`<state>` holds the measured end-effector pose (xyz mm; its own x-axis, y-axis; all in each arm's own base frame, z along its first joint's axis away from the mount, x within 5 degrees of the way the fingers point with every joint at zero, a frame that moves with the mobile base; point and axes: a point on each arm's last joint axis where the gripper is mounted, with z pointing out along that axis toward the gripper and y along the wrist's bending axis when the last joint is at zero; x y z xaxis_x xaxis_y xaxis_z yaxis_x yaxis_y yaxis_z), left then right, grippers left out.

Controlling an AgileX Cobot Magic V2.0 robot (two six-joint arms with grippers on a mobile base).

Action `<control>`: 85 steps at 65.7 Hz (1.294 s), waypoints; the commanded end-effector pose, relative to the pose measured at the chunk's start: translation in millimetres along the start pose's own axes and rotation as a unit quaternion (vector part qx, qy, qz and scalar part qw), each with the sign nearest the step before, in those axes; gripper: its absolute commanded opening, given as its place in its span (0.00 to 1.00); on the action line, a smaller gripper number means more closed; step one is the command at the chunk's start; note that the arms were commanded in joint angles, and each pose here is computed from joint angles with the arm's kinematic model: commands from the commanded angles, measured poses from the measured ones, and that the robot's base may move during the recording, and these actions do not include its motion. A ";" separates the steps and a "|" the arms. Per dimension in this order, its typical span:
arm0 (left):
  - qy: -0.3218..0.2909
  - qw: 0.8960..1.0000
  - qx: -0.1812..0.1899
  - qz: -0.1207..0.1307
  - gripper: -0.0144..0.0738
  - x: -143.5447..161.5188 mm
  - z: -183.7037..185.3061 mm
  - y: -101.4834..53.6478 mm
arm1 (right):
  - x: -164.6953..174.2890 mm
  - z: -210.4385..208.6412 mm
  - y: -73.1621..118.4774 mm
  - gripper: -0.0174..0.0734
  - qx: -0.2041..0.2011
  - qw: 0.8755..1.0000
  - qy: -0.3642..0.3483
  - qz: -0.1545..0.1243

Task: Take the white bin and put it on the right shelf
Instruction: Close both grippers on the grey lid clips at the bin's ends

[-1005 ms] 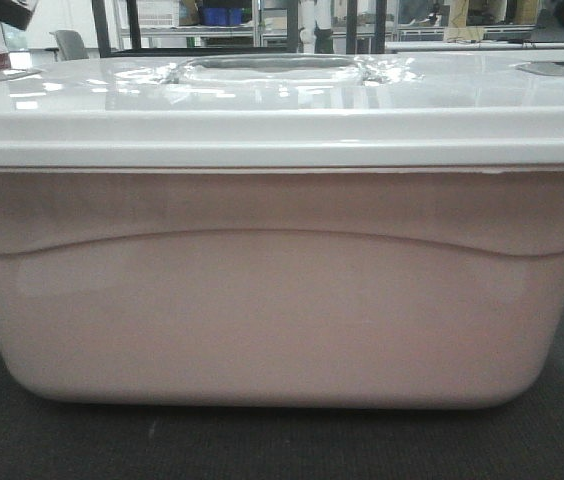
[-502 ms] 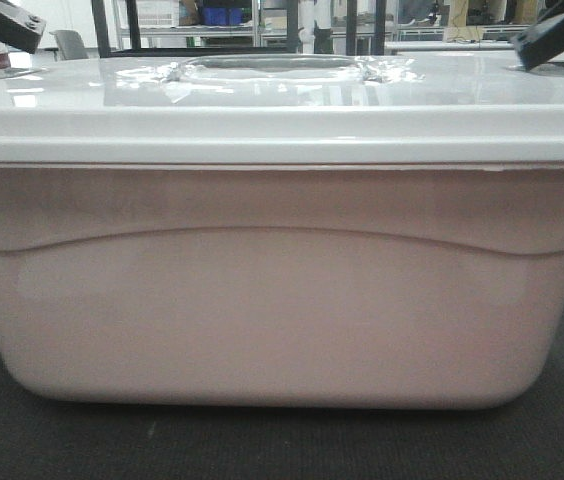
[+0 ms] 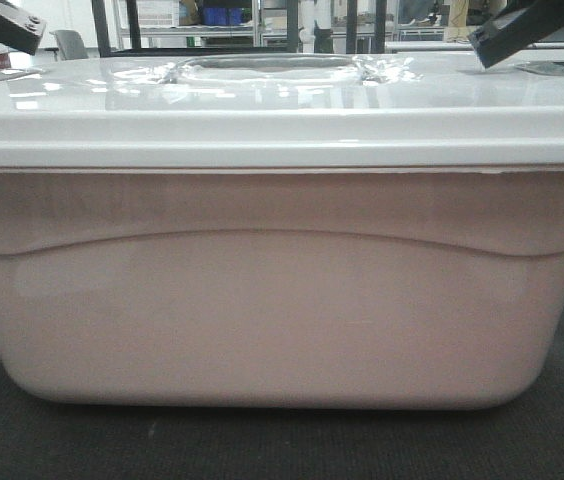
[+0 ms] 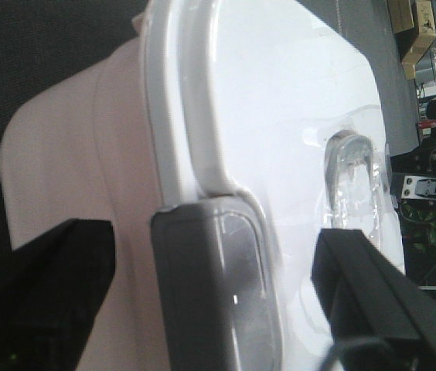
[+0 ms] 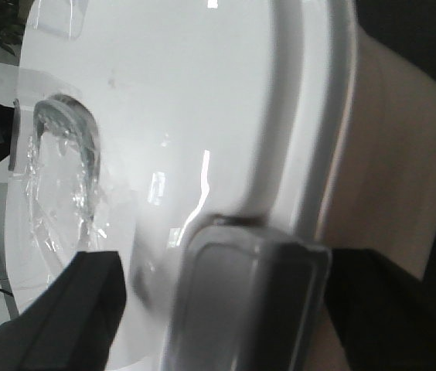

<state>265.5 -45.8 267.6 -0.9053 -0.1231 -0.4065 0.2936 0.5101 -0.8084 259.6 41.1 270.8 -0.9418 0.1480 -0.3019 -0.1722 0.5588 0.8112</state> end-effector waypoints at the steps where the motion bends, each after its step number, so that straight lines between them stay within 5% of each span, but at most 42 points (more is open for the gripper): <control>1: 0.000 0.997 0.075 0.020 0.65 -3.7 -7.0 -26.1 | 4.2 -7.1 25.7 0.88 -0.083 0.996 0.018 -0.015; 29: 0.059 0.996 0.054 0.039 0.65 5.7 4.7 -30.6 | 3.5 -7.2 26.5 0.88 -0.088 0.996 0.015 -0.013; 71: 0.044 0.996 0.073 0.032 0.62 3.1 6.2 -35.1 | 3.7 -7.2 26.2 0.88 -0.086 0.996 0.016 -0.014; 85: 0.037 0.996 0.080 0.029 0.54 1.8 6.1 -36.4 | 4.3 -7.1 25.5 0.67 -0.083 0.996 0.019 -0.015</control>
<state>263.8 -60.4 267.3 -0.9076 -0.0421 -0.4176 0.3337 0.5311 -0.7788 261.2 40.7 271.1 -0.9365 0.1629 -0.3104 -0.1711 0.5605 0.8103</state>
